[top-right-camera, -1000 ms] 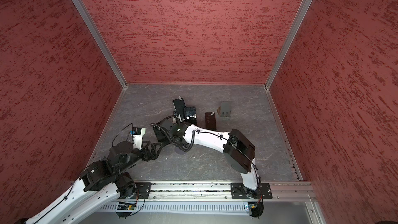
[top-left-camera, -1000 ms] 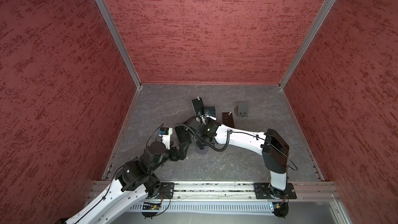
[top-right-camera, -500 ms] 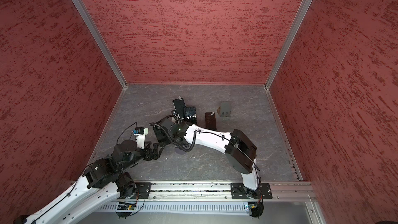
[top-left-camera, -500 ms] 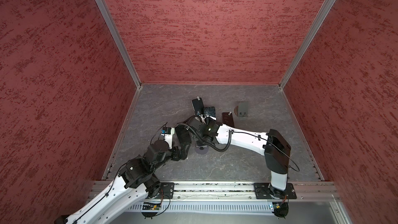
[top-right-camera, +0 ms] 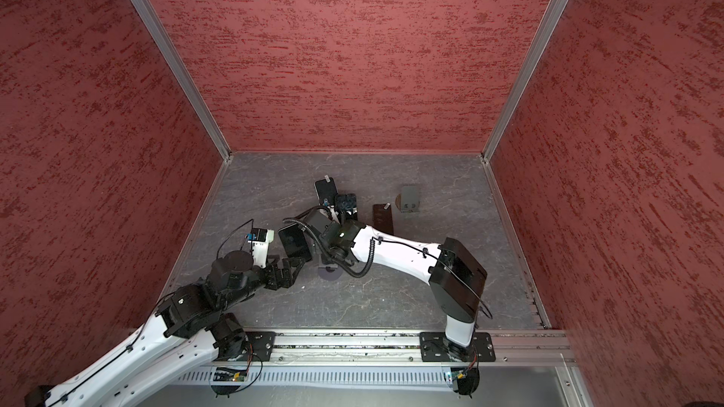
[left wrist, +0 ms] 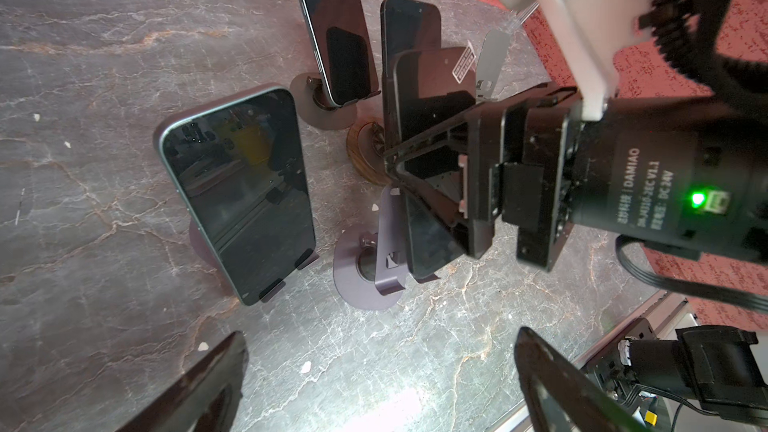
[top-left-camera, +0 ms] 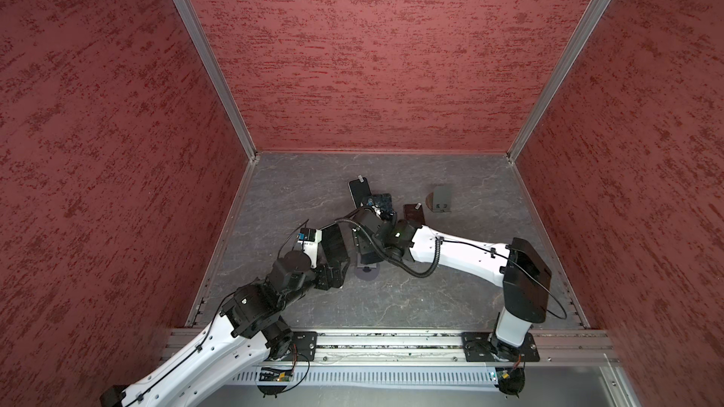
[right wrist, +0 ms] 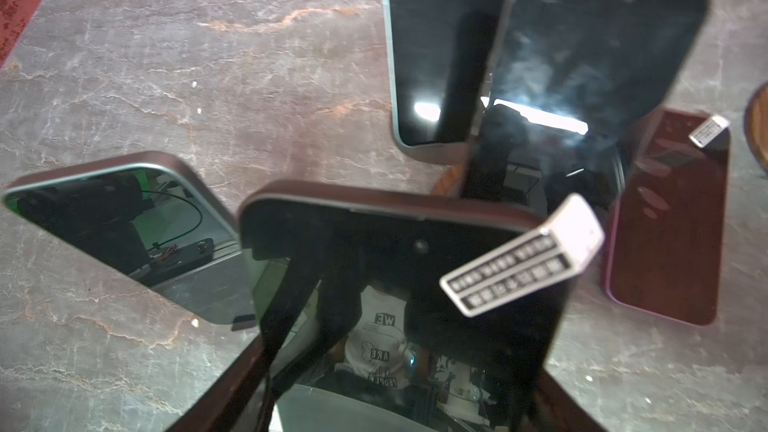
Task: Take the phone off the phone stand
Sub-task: 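Lift the black phone up off the grey stand with the right gripper, then lower the black phone flat beside the pink-framed phone and open the right gripper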
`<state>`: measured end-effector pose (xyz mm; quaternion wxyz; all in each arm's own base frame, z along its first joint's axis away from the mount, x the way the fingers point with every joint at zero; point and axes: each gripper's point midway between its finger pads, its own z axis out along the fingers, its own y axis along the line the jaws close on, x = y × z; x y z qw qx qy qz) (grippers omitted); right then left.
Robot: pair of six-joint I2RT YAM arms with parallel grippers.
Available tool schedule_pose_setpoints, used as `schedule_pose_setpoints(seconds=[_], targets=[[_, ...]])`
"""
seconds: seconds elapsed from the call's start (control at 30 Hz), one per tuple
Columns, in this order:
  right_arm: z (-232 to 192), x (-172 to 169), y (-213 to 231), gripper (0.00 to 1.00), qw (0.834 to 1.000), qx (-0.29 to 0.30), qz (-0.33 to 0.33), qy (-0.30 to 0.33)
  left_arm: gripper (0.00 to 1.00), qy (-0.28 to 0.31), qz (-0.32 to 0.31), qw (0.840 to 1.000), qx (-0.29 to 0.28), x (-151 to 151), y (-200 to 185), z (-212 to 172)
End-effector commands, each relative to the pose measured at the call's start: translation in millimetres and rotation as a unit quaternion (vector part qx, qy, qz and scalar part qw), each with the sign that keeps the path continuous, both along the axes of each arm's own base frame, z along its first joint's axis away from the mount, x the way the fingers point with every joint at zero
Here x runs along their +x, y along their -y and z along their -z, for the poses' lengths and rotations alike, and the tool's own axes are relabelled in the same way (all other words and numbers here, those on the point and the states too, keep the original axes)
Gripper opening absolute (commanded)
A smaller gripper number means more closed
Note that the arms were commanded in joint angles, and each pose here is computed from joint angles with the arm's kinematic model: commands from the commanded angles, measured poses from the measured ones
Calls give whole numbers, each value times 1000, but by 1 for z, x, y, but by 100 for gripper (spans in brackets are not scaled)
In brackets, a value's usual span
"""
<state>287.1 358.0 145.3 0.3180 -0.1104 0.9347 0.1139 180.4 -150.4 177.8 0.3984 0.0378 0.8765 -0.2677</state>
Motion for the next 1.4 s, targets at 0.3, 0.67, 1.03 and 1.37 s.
schedule_pose_setpoints(seconds=[0.3,0.67,1.03,1.37], targets=[[-32,10,73,67,997,58,45,20,100,28,15,999,-40,8,16,-27],[14,-12,135,68,997,39,70,-18,99,32,26,998,-42,17,40,-33],[79,-29,148,68,993,33,80,-82,100,39,67,997,-30,19,76,-38],[114,-33,149,69,987,26,93,-131,100,39,62,997,-27,19,76,-32]])
